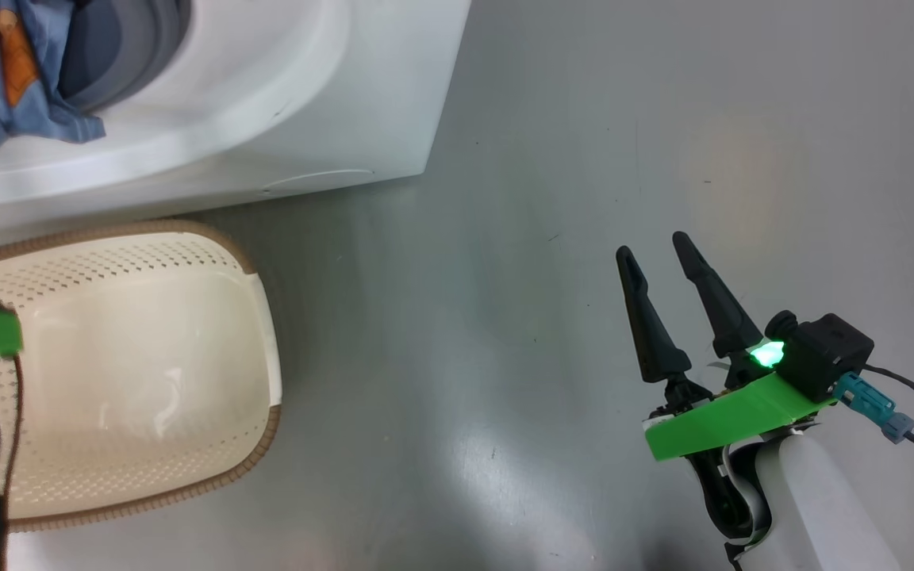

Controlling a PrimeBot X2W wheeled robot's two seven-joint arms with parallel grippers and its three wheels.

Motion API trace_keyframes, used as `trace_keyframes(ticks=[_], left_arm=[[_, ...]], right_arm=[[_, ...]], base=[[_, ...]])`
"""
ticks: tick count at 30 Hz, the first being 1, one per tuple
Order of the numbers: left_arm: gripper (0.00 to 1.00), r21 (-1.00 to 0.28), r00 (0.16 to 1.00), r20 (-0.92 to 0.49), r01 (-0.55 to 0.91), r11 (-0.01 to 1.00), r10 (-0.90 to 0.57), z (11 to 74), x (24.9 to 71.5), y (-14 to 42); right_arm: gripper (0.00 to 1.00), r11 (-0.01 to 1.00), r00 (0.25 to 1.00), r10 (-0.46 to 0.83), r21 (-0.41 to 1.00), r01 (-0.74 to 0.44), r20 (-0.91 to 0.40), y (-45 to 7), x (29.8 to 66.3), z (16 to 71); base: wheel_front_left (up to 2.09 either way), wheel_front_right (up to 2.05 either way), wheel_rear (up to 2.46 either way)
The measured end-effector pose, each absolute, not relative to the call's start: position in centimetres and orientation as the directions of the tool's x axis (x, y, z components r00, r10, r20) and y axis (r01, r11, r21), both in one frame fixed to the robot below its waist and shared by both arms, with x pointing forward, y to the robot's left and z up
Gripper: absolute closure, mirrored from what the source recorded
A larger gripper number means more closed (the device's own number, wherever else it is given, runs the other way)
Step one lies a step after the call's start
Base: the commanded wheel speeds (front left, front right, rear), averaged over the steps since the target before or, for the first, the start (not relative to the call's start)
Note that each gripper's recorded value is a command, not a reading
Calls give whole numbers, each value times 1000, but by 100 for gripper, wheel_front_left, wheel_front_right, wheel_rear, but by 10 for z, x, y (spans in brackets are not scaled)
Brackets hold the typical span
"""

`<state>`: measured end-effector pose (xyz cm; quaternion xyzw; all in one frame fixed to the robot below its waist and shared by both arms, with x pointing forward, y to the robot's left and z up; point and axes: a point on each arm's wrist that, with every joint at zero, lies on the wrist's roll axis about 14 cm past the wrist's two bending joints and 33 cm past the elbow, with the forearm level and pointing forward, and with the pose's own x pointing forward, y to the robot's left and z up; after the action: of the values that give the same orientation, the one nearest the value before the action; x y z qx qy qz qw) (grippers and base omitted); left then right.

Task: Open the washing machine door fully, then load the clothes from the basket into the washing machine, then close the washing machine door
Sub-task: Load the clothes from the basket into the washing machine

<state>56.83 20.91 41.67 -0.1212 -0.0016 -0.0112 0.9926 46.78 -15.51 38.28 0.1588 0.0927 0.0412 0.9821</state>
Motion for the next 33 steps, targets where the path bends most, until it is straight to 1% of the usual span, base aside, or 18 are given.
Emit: trace_keyframes(ticks=[2, 5, 10, 20, 27, 33], left_arm=[[0, -241, 1000, -27, 2, 970, -8, 405, 557, 213], [0, -209, 998, -62, -19, 978, 6, 394, 540, 215], [0, -224, 990, -137, -49, 973, 18, 371, 513, 209], [0, -207, 980, -194, -75, 976, 34, 356, 491, 210], [0, -168, 963, -268, -80, 983, 33, 339, 462, 209], [0, -166, 949, -312, -95, 982, 39, 330, 442, 207]], right_arm=[[0, 946, 979, 110, 320, -51, -172, -155, 467, 382], [0, 946, 978, 113, 321, -52, -173, -154, 468, 381], [0, 945, 978, 118, 323, -57, -173, -152, 468, 381], [0, 945, 977, 124, 320, -62, -176, -151, 468, 380], [0, 946, 975, 124, 319, -61, -182, -151, 467, 378], [0, 946, 975, 126, 319, -62, -184, -150, 466, 378]], base=[[0, 0, 0], [0, 0, 0], [0, 0, 0], [0, 0, 0], [0, 0, 0], [0, 0, 0]])
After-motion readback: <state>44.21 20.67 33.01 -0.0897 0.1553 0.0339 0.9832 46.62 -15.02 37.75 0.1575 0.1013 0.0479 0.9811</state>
